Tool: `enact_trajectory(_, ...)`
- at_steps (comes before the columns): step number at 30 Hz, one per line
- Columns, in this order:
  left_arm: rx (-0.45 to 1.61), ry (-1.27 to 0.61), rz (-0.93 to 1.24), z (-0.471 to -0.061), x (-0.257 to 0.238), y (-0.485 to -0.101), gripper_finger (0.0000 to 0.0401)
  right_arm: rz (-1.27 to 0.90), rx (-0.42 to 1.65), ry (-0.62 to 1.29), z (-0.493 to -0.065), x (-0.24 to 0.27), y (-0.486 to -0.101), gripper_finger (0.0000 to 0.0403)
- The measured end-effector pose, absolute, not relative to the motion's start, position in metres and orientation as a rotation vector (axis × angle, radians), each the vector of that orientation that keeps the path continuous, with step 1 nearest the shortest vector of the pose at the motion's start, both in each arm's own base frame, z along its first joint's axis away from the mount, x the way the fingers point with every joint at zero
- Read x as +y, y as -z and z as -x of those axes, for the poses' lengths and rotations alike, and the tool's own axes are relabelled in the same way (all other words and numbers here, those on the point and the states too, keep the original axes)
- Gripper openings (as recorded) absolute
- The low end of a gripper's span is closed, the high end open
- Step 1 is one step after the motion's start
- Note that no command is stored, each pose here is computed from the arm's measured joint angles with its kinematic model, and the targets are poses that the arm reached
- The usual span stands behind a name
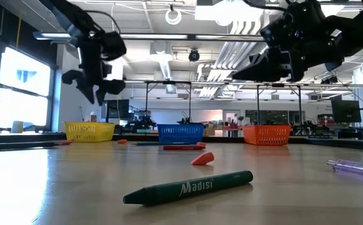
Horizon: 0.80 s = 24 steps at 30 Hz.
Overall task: Sort crayons/erasers/pens/pencils in bins
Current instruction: Put the red crayon into the blue bin
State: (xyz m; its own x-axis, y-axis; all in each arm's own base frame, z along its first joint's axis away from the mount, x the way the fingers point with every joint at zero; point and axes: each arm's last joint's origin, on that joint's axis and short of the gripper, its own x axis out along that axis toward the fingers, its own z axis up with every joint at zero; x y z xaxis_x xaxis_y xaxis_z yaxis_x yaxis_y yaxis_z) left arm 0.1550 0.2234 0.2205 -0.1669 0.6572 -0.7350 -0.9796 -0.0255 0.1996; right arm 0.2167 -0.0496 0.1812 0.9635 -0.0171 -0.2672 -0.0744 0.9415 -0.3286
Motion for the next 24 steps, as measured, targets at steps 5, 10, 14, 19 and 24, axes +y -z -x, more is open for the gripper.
enact_trajectory(5, 0.686, -1.406, 0.389, -0.187, 0.199, -0.232, 0.0085, 0.261, 0.317, 0.039, -0.211, -0.050, -0.171, 0.0000)
enact_trajectory(10, 0.459, -1.170, 0.307, -0.220, 0.172, -0.220, 0.0041, 0.216, 0.356, 0.078, -0.202, -0.055, -0.160, 0.0000)
enact_trajectory(14, 0.291, -0.948, 0.245, -0.238, 0.148, -0.209, 0.0008, 0.181, 0.343, 0.124, -0.201, -0.061, -0.161, 0.0000)
enact_trajectory(19, 0.197, -0.718, 0.135, -0.248, 0.121, -0.200, 0.0005, 0.121, 0.375, 0.152, -0.198, -0.066, -0.158, 0.0000)
enact_trajectory(24, 0.221, -0.564, 0.111, -0.254, 0.105, -0.188, 0.0001, 0.125, 0.433, 0.255, -0.196, -0.068, -0.154, 0.0000)
